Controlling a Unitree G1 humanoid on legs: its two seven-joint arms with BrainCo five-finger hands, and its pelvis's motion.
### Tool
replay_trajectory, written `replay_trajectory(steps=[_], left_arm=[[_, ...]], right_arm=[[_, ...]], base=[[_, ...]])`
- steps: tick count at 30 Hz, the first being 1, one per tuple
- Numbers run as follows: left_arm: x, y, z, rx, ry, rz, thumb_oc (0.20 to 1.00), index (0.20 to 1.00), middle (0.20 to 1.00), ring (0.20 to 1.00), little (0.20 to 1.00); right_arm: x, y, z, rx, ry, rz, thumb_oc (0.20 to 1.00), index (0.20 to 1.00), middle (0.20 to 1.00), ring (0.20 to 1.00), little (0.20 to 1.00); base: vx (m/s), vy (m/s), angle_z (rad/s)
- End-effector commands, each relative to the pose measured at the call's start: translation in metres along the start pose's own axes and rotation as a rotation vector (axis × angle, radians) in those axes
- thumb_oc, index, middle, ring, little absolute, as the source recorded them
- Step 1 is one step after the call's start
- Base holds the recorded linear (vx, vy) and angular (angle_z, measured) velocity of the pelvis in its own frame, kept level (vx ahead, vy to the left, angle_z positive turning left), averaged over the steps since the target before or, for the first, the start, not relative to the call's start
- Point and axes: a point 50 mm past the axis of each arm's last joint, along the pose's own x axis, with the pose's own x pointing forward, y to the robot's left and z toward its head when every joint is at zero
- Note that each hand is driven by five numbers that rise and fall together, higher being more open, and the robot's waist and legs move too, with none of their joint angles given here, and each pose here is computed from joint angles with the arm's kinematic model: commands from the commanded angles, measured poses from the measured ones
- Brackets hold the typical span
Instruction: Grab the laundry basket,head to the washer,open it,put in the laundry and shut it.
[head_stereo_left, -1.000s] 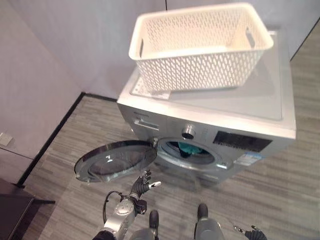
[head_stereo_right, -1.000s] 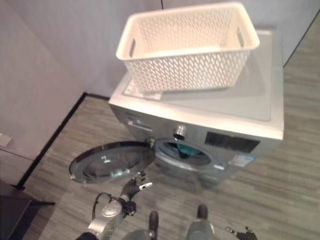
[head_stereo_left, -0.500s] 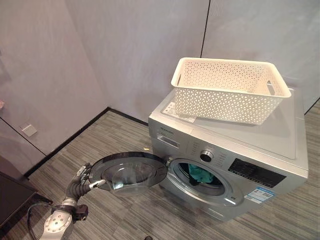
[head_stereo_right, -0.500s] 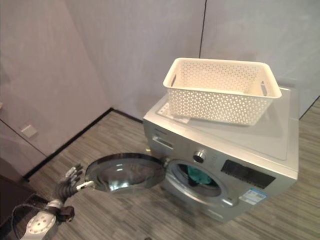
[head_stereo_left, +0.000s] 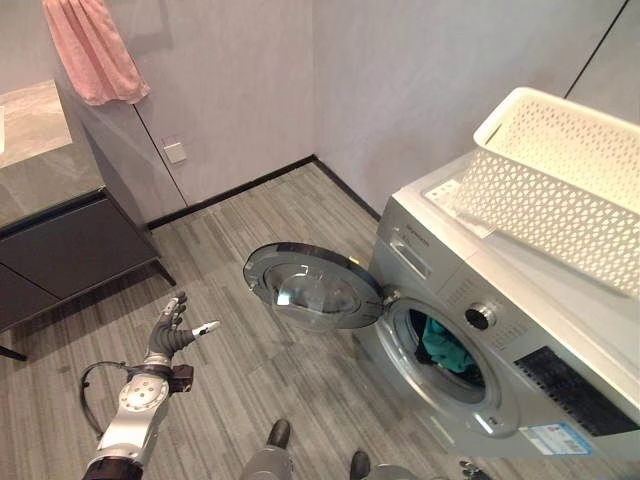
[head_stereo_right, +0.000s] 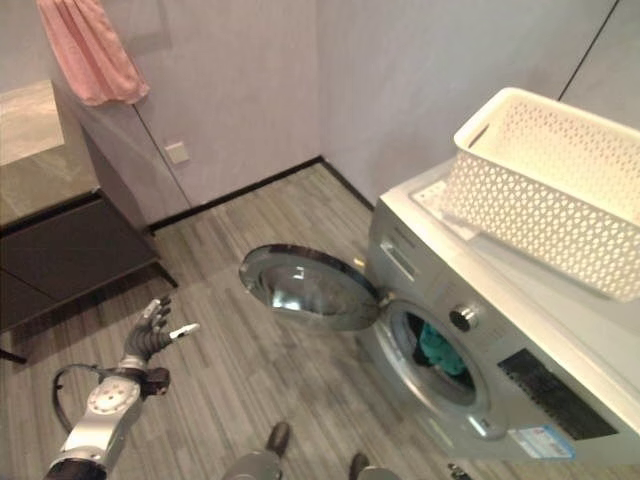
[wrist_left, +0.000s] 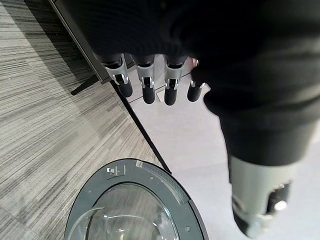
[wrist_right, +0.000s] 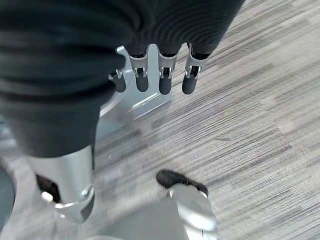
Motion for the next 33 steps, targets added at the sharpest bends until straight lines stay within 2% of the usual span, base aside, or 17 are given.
replay_trajectory(steps=[1, 8, 10, 13, 22, 25, 31, 33], left_arm=[[0.007, 0.025, 0.036, 0.045, -0.164, 0.09, 1.0, 1.0, 1.0, 1.0, 1.0], [-0.005, 0.051, 0.023, 0.007, -0.144, 0.236, 1.0, 1.0, 1.0, 1.0, 1.0], [-0.018, 0.064, 0.005, 0.039, -0.073, 0.276, 1.0, 1.0, 1.0, 1.0, 1.0], [-0.021, 0.065, -0.003, 0.072, -0.038, 0.278, 1.0, 1.0, 1.0, 1.0, 1.0], [-0.03, 0.063, -0.026, 0.033, 0.063, 0.293, 1.0, 1.0, 1.0, 1.0, 1.0], [-0.029, 0.054, -0.038, 0.012, 0.112, 0.273, 1.0, 1.0, 1.0, 1.0, 1.0], [-0.018, 0.054, -0.031, 0.01, 0.099, 0.313, 1.0, 1.0, 1.0, 1.0, 1.0], [-0.009, 0.051, -0.024, 0.019, 0.077, 0.306, 1.0, 1.0, 1.0, 1.0, 1.0]], right_arm=[[-0.005, 0.013, -0.019, 0.012, 0.05, 0.026, 1.0, 1.0, 1.0, 1.0, 1.0], [0.0, 0.018, 0.004, 0.021, -0.01, 0.032, 1.0, 1.0, 1.0, 1.0, 1.0], [-0.002, 0.027, 0.0, -0.024, -0.007, 0.069, 1.0, 1.0, 1.0, 1.0, 1.0], [-0.003, 0.034, -0.002, -0.068, -0.008, 0.109, 1.0, 1.0, 1.0, 1.0, 1.0], [-0.002, 0.036, 0.003, -0.039, -0.017, 0.114, 1.0, 1.0, 1.0, 1.0, 1.0], [-0.003, 0.026, -0.004, -0.048, 0.007, 0.083, 1.0, 1.0, 1.0, 1.0, 1.0], [0.0, 0.011, 0.006, -0.014, -0.015, 0.03, 1.0, 1.0, 1.0, 1.0, 1.0], [-0.005, 0.011, -0.02, 0.037, 0.057, 0.026, 1.0, 1.0, 1.0, 1.0, 1.0]], base=[[0.09, 0.261, -0.5], [-0.04, 0.313, -1.35], [-0.11, 0.248, -1.78], [-0.03, 0.139, -1.12], [-0.05, 0.005, -0.38], [0.03, -0.075, 0.05], [-0.07, -0.017, 0.15], [0.09, 0.168, 0.21]])
